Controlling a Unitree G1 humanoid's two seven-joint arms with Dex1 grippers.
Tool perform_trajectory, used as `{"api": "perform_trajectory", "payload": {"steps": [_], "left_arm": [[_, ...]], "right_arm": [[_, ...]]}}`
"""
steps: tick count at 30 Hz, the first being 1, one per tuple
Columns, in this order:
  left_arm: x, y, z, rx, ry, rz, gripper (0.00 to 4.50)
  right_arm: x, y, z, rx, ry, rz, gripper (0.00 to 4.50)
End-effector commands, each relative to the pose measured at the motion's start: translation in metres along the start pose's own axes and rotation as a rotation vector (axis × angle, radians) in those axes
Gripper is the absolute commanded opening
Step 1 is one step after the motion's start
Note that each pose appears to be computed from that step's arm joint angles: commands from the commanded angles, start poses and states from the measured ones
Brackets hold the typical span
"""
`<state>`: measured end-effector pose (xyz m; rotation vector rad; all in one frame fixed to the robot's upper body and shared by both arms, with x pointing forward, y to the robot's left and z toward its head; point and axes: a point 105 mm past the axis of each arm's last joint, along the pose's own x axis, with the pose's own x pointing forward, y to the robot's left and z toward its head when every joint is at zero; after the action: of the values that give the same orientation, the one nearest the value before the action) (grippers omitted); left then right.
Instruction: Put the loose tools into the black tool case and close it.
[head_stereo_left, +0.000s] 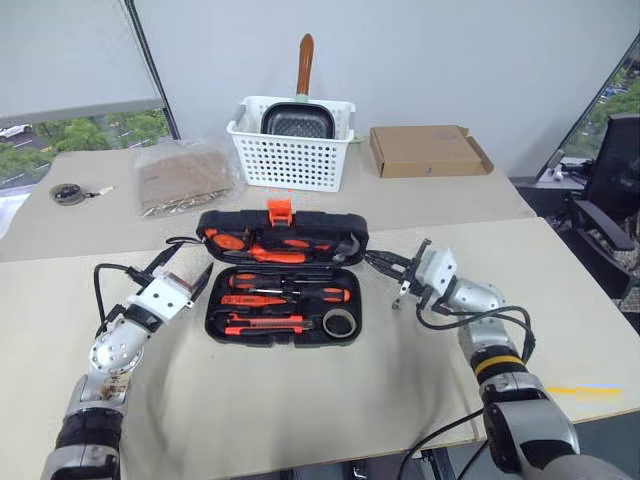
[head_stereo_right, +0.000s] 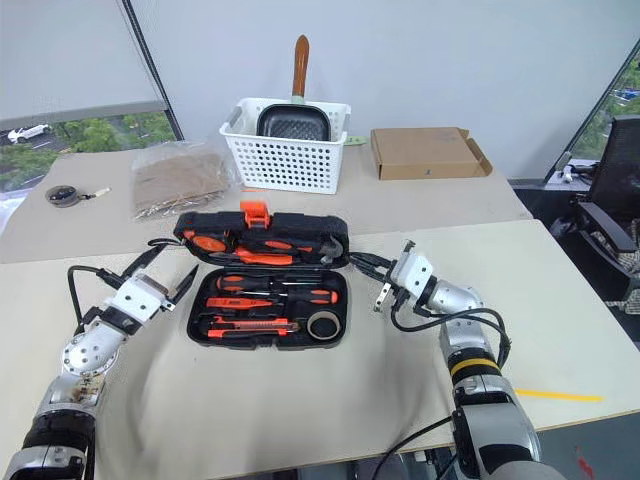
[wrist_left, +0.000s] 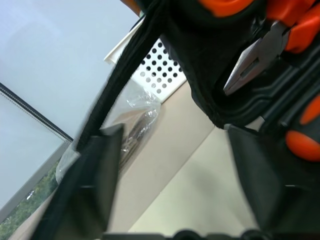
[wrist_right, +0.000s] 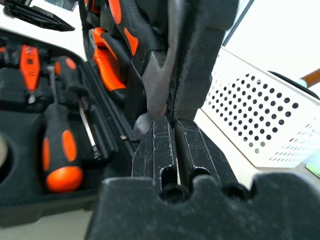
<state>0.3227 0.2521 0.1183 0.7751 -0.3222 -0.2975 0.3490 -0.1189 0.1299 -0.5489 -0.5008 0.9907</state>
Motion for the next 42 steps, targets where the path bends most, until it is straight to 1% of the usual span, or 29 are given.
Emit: {"api": "perform_trajectory", "payload": {"steps": [1, 2, 3, 4, 5, 7, 9, 10, 12, 15, 17, 19, 20, 21, 23, 24, 26, 28, 31, 33, 35, 39, 42], "left_arm": [[-0.014, 0.001, -0.003, 0.052, 0.019, -0.023, 4.50], [-0.022, 0.000, -0.009, 0.053, 0.046, -0.031, 4.50], [-0.037, 0.001, -0.022, 0.048, 0.113, -0.038, 4.50], [-0.051, 0.003, -0.035, 0.036, 0.177, -0.038, 4.50], [-0.064, 0.006, -0.047, 0.012, 0.242, -0.026, 4.50], [-0.088, 0.021, -0.075, -0.074, 0.389, 0.068, 4.50], [-0.101, 0.041, -0.096, -0.146, 0.495, 0.177, 4.50], [-0.102, 0.048, -0.101, -0.176, 0.520, 0.212, 4.50], [-0.095, 0.055, -0.102, -0.199, 0.513, 0.226, 4.50], [-0.067, 0.063, -0.092, -0.264, 0.449, 0.231, 4.50], [-0.048, 0.070, -0.086, -0.304, 0.417, 0.253, 4.50], [-0.021, 0.073, -0.069, -0.402, 0.347, 0.221, 4.50], [-0.014, 0.072, -0.063, -0.440, 0.324, 0.202, 4.50], [0.004, 0.072, -0.046, -0.501, 0.255, 0.154, 4.50], [0.028, 0.066, -0.014, -0.573, 0.135, 0.038, 4.50], [0.038, 0.063, 0.002, -0.597, 0.076, -0.023, 4.50], [0.050, 0.057, 0.026, -0.618, -0.007, -0.123, 4.50], [0.060, 0.044, 0.048, -0.620, -0.071, -0.250, 4.50], [0.070, 0.023, 0.073, -0.611, -0.133, -0.402, 4.50], [0.074, 0.008, 0.082, -0.601, -0.145, -0.473, 4.50], [0.076, -0.007, 0.085, -0.588, -0.143, -0.541, 4.50], [0.078, -0.034, 0.077, -0.531, -0.101, -0.638, 4.50], [0.085, -0.044, 0.070, -0.529, -0.061, -0.641, 4.50]], "right_arm": [[-0.015, 0.018, -0.006, -0.029, 0.080, 0.140, 0.76], [-0.024, 0.021, -0.012, 0.007, 0.126, 0.166, 0.99], [-0.041, 0.026, -0.017, 0.095, 0.191, 0.204, 1.27], [-0.055, 0.031, -0.020, 0.175, 0.247, 0.245, 1.66], [-0.066, 0.036, -0.019, 0.225, 0.287, 0.279, 2.12], [-0.079, 0.045, -0.009, 0.301, 0.306, 0.340, 2.71], [-0.076, 0.055, 0.014, 0.419, 0.274, 0.387, 2.71], [-0.071, 0.062, 0.026, 0.479, 0.249, 0.417, 2.71], [-0.064, 0.074, 0.042, 0.561, 0.239, 0.465, 2.71], [-0.051, 0.092, 0.052, 0.635, 0.261, 0.536, 2.71], [-0.042, 0.100, 0.053, 0.676, 0.279, 0.548, 2.71], [-0.032, 0.105, 0.055, 0.740, 0.265, 0.537, 2.71], [-0.029, 0.106, 0.056, 0.764, 0.260, 0.532, 2.71], [-0.021, 0.107, 0.058, 0.835, 0.238, 0.507, 2.71], [-0.007, 0.106, 0.056, 0.907, 0.215, 0.453, 2.71], [-0.001, 0.103, 0.051, 0.904, 0.220, 0.412, 2.71], [0.008, 0.093, 0.034, 0.826, 0.256, 0.326, 2.71], [0.019, 0.073, 0.019, 0.759, 0.261, 0.197, 2.71], [0.034, 0.039, 0.008, 0.707, 0.225, 0.009, 2.71], [0.041, 0.023, 0.002, 0.644, 0.214, -0.071, 2.71], [0.046, 0.009, -0.005, 0.599, 0.213, -0.147, 2.71], [0.053, -0.012, -0.020, 0.525, 0.236, -0.270, 2.71], [0.055, -0.017, -0.020, 0.516, 0.224, -0.283, 2.71]]}}
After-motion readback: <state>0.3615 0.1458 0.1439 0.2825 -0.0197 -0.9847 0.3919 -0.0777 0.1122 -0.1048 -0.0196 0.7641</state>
